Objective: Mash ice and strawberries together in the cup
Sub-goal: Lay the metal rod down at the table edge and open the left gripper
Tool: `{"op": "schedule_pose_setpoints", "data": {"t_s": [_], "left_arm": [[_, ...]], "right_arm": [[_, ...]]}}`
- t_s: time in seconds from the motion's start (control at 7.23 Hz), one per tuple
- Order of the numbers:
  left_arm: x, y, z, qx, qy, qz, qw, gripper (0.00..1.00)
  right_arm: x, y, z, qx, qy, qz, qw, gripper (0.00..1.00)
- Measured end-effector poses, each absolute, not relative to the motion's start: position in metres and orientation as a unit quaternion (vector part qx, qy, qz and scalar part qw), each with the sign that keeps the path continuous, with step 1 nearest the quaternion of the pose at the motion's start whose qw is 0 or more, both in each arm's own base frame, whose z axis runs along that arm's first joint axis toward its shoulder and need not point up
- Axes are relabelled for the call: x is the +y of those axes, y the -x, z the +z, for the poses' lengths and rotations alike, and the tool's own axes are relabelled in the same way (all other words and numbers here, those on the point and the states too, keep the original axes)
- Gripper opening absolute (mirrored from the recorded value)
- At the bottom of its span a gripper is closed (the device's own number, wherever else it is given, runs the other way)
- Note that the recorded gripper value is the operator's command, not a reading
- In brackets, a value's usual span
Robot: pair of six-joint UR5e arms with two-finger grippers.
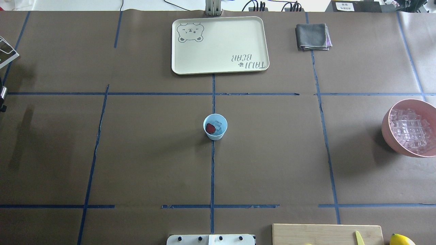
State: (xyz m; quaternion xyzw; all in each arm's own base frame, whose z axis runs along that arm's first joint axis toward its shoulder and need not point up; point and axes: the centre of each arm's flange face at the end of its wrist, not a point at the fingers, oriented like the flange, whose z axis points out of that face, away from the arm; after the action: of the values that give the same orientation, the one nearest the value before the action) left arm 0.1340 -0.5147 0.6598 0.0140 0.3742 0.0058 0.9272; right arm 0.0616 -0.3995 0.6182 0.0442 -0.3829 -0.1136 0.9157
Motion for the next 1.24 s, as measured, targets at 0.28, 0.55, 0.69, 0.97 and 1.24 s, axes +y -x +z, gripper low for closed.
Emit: {"op": "schedule_pose_setpoints", "data": {"t_s": [0.28,0.55,0.69,0.97,1.24], "left_arm": [[-0.506,-0.149,0.666,0.373,-0.008,0.017,0.928,0.99],[-0.502,-0.161,0.668,0.372,-0.004,0.028,0.928,1.0],[-0.502,-0.163,0.667,0.373,-0.005,0.03,0.927,1.0],[-0.503,-0.165,0.657,0.379,-0.014,0.038,0.925,1.0],[-0.507,-0.154,0.645,0.379,-0.031,0.061,0.923,1.0]], "right_arm": [[-0.399,-0.062,0.618,-0.383,-0.044,-0.113,0.916,0.99],[-0.399,-0.061,0.619,-0.384,-0.043,-0.113,0.916,0.99],[-0.399,-0.061,0.619,-0.384,-0.043,-0.113,0.916,0.99],[-0.398,-0.061,0.62,-0.384,-0.043,-0.113,0.915,0.99],[-0.398,-0.062,0.62,-0.384,-0.042,-0.113,0.916,0.99]]}}
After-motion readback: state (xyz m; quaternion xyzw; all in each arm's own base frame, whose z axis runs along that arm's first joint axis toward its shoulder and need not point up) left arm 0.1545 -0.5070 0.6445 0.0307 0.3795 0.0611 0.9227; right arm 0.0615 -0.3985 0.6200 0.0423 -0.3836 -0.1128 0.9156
